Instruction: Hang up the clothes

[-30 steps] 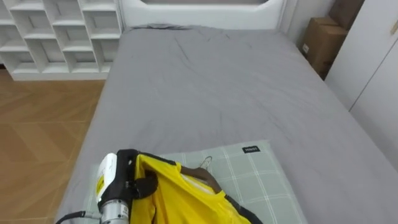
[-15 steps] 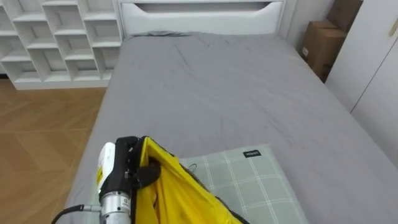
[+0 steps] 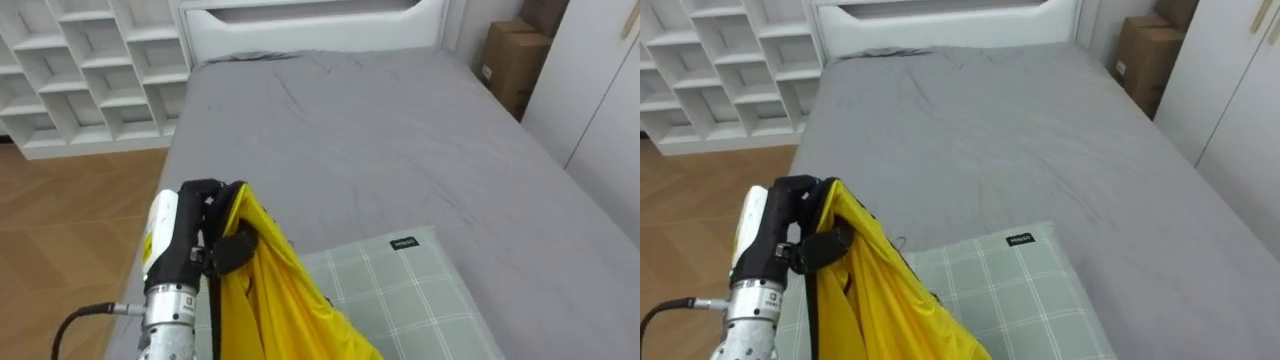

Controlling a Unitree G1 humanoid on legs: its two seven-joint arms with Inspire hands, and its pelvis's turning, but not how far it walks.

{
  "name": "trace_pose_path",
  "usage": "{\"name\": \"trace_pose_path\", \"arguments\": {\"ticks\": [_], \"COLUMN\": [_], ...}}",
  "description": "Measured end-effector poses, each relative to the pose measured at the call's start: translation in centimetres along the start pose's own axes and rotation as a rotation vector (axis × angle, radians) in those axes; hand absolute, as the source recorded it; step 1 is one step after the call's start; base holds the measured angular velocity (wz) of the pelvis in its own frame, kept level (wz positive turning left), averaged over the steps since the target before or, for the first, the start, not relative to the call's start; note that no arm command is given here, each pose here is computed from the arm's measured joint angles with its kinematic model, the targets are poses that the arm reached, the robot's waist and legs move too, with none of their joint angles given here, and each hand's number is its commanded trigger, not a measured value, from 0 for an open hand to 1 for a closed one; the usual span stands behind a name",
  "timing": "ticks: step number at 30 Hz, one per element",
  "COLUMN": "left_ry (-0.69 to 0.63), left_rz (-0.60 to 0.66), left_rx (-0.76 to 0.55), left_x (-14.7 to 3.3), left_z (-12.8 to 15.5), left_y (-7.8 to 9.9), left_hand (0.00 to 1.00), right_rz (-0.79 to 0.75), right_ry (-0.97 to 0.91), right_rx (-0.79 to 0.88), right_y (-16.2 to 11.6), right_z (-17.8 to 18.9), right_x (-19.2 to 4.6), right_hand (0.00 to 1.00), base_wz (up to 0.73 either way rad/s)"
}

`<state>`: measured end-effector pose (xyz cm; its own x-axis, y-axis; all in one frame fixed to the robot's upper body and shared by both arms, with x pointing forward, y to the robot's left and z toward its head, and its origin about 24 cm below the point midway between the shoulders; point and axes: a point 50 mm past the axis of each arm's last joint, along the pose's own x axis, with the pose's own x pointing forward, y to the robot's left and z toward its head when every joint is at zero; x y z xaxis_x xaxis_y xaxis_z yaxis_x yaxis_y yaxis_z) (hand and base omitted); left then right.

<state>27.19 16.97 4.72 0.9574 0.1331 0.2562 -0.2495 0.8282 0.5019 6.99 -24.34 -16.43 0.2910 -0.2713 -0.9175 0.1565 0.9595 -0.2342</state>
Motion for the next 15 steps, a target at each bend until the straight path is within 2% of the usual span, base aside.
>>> {"name": "trace_pose_path", "arguments": {"ticks": [15], "left_ry": [-0.098], "left_rz": [0.043], "left_rx": [-0.005], "left_x": [0.7], "left_z": [2.0], "left_y": [1.4], "left_hand": [1.00], "right_rz": [-0.010], "right_ry": [0.015], "right_rx": [0.015], "right_y": [-0.2], "right_z": [-0.4], "right_x": [0.0], "right_hand": [0.00], "base_wz": [0.00]}}
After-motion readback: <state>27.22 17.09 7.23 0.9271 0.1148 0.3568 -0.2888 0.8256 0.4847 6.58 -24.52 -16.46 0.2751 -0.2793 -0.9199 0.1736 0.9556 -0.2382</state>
